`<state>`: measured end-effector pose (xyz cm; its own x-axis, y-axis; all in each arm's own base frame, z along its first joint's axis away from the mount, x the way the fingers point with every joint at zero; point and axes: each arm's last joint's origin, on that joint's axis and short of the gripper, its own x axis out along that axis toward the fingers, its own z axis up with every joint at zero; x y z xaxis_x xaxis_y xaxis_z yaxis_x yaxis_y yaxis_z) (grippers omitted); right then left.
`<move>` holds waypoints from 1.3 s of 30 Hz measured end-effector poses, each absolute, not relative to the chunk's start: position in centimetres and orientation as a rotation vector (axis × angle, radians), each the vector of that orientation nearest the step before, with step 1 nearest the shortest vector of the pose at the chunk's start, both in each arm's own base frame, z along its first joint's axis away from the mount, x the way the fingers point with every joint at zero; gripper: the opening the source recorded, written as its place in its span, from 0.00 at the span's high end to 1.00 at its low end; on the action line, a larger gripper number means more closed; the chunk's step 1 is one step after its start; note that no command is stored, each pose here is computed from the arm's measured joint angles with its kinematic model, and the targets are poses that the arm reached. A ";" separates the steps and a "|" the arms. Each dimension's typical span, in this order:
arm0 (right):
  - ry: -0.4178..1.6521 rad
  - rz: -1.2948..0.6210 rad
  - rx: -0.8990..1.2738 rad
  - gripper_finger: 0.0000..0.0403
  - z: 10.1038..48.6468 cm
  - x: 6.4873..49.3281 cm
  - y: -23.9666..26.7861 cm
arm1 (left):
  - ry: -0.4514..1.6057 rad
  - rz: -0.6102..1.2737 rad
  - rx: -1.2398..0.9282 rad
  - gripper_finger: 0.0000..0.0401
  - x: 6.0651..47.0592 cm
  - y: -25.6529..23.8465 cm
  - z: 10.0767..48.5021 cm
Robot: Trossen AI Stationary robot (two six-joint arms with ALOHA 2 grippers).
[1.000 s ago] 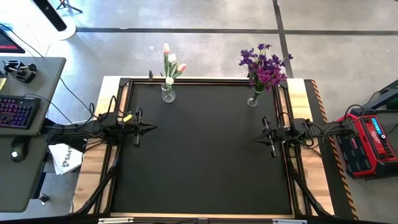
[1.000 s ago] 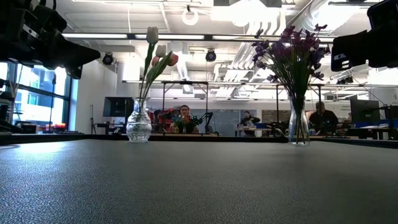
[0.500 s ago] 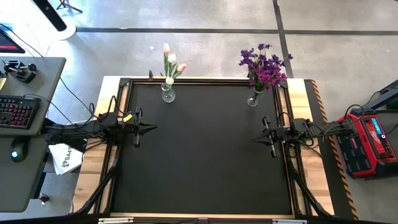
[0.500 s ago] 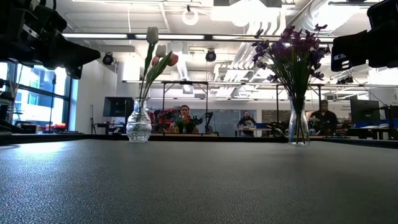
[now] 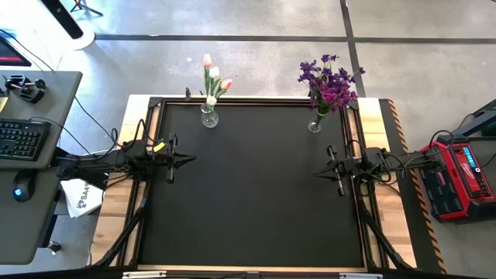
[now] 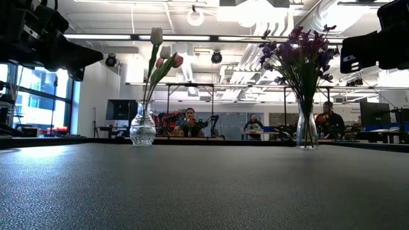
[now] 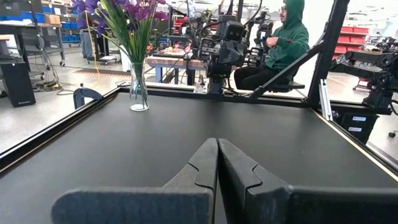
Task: Sort flowers into vase by color
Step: Return to Home Position
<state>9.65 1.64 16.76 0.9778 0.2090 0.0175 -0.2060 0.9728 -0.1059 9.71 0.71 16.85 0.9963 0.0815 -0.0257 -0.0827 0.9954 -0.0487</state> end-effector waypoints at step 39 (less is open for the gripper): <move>-0.029 0.209 -0.104 1.00 16.8 9.7 1.6 | 0.062 0.058 -0.050 1.00 10.0 0.4 16.6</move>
